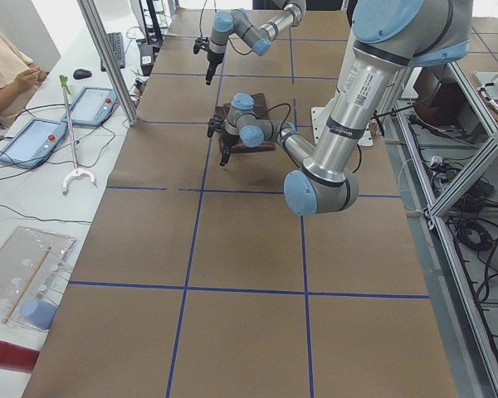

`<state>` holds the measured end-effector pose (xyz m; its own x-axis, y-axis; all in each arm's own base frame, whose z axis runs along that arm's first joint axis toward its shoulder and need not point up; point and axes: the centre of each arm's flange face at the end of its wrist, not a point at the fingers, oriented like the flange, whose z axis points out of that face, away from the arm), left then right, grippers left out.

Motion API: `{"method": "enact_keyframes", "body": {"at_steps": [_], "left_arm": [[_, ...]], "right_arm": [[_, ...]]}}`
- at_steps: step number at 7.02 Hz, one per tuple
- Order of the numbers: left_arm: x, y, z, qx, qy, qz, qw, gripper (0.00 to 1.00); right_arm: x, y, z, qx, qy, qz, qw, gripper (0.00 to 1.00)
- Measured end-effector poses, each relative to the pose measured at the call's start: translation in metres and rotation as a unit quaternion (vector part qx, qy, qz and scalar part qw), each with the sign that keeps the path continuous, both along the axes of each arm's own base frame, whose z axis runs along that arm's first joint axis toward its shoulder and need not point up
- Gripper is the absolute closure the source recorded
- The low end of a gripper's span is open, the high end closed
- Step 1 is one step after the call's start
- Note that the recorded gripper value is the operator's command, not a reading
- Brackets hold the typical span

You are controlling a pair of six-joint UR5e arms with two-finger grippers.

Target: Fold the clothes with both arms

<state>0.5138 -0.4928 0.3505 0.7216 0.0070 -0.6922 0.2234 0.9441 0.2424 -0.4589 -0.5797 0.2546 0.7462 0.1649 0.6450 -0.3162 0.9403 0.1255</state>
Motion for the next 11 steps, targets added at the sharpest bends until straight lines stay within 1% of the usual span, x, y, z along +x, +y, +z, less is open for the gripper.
{"method": "enact_keyframes", "body": {"at_steps": [3, 4, 5, 6, 7, 8, 9, 10, 11], "left_arm": [[-0.006, -0.003, 0.003, 0.004, -0.004, -0.002, 1.0, 0.0], [-0.016, -0.009, -0.005, 0.018, -0.003, 0.002, 0.9998, 0.0], [-0.036, -0.017, -0.021, 0.042, -0.003, 0.009, 0.9991, 0.0], [-0.063, -0.02, -0.046, 0.065, -0.011, 0.02, 0.9976, 0.0], [-0.099, -0.012, -0.073, 0.077, -0.019, 0.042, 0.996, 0.0], [-0.142, 0.004, -0.087, 0.085, -0.021, 0.066, 0.994, 0.0], [-0.193, 0.021, -0.088, 0.099, -0.025, 0.089, 0.9908, 0.0], [-0.245, 0.025, -0.077, 0.117, -0.036, 0.112, 0.9862, 0.0], [-0.298, 0.018, -0.058, 0.136, -0.055, 0.134, 0.9801, 0.0]], "right_arm": [[-0.003, 0.004, 0.002, 0.001, 0.001, -0.003, 1.0, 0.0], [-0.003, 0.005, 0.0, 0.002, -0.001, -0.004, 1.0, 0.0], [0.001, 0.008, -0.003, 0.0, 0.002, -0.011, 0.9999, 0.0], [0.016, 0.014, -0.01, 0.002, 0.015, -0.029, 0.9995, 0.0], [0.049, 0.025, -0.017, 0.005, 0.035, -0.056, 0.9978, 0.0], [0.094, 0.039, -0.019, 0.005, 0.054, -0.083, 0.9951, 0.0], [0.148, 0.05, -0.008, 0.008, 0.069, -0.117, 0.9907, 0.0], [0.205, 0.058, 0.026, 0.011, 0.084, -0.152, 0.9848, 0.0], [0.264, 0.062, 0.072, 0.009, 0.103, -0.185, 0.9773, 0.0]]}}
